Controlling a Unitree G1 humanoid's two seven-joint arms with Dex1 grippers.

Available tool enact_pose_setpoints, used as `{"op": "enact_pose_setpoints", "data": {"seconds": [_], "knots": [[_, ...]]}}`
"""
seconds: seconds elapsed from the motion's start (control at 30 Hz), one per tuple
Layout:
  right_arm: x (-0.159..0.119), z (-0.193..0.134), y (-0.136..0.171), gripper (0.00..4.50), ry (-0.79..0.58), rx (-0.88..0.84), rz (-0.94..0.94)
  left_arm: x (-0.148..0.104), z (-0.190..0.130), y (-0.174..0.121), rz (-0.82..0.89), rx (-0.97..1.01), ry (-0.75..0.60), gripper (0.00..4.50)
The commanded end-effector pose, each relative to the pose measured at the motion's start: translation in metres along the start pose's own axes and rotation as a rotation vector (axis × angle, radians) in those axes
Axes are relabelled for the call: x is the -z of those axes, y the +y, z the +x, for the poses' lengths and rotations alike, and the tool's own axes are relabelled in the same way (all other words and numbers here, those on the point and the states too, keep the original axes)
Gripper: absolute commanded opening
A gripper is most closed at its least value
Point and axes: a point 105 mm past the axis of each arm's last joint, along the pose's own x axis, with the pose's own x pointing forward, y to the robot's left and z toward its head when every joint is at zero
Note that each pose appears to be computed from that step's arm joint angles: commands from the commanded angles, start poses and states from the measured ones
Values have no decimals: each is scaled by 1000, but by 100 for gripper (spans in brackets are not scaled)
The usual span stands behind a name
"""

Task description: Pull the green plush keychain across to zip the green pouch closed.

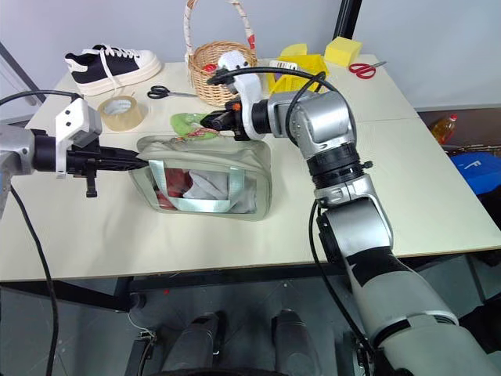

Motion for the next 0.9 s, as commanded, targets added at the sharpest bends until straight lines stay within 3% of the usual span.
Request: {"op": "enact_pose_setpoints", "data": {"seconds": [0.03, 0.2, 0.53, 0.7, 0.9], "knots": [[-11, -50, -6, 3, -19, 76, -113, 1, -4, 1, 5, -18, 23, 0], [2, -92, -26, 3, 19, 247, -156, 6, -2, 2, -9, -22, 27, 0], [-1, -115, -45, 3, -9, 371, -140, 6, 3, 4, -10, -10, 28, 0], [-34, -95, -32, 3, -140, 330, -195, 0, 6, 7, -11, -22, 4, 0], [-69, -42, 11, 3, -263, 164, -228, -14, 12, 20, -39, -78, -70, 0]]}}
